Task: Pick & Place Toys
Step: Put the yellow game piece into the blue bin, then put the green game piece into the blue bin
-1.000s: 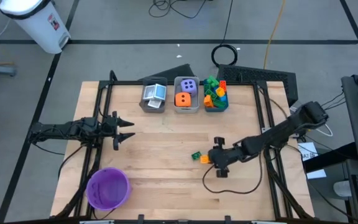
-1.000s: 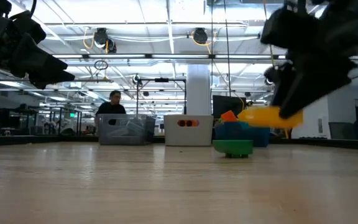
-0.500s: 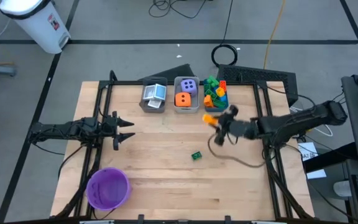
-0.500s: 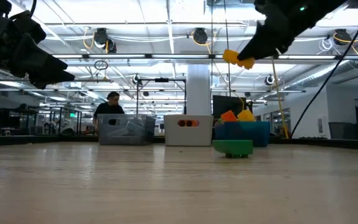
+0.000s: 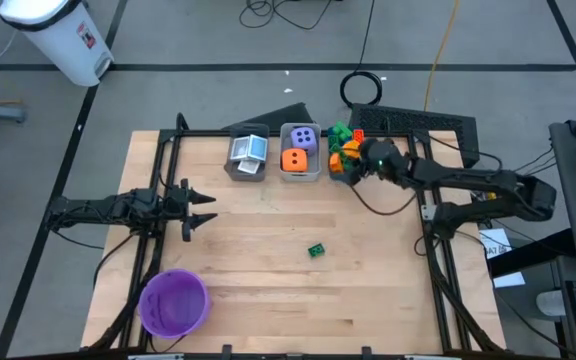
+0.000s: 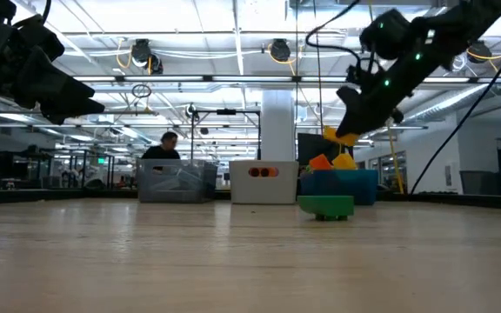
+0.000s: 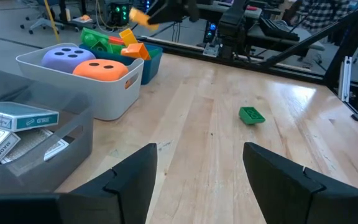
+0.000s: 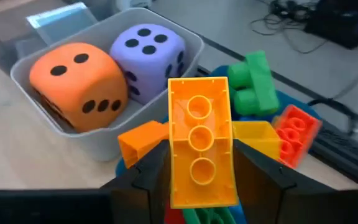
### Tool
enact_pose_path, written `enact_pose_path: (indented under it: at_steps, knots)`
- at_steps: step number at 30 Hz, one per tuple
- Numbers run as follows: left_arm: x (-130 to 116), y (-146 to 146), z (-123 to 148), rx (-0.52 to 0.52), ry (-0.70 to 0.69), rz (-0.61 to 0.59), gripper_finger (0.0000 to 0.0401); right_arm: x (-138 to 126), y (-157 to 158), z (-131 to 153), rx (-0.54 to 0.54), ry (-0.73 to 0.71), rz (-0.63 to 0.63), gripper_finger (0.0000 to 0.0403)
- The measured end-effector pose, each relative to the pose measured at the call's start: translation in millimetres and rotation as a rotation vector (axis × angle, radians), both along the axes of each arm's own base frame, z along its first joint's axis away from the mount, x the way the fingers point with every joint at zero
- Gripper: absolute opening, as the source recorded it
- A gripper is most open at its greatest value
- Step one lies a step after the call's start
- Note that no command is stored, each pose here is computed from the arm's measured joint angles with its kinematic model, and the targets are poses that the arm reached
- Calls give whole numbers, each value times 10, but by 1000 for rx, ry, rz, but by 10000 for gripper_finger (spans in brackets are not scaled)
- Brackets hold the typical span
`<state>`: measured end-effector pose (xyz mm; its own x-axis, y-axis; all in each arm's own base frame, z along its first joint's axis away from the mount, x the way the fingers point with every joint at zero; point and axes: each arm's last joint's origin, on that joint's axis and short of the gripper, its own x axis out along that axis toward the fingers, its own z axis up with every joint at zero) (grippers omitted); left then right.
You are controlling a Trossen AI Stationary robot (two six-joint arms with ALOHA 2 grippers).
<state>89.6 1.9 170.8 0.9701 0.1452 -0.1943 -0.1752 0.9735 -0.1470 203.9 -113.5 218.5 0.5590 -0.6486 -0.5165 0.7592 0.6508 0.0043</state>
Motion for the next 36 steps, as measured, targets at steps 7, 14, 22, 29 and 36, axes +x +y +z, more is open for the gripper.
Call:
enact_pose_path:
  at_steps: [7, 14, 22, 29, 36]
  knots:
    - [0, 0, 0, 0, 0, 0, 246, 20, -251, -289, 43, 20, -22, 142]
    - [0, 0, 0, 0, 0, 0, 246, 94, -291, -482, 80, 76, -18, 147]
    - [0, 0, 0, 0, 0, 0, 246, 119, -287, -498, 81, 66, -20, 163]
    - [0, 0, 0, 0, 0, 0, 246, 138, -219, -367, 35, 15, 13, 208]
    - [0, 0, 0, 0, 0, 0, 246, 145, -62, -165, -11, -53, 105, 253]
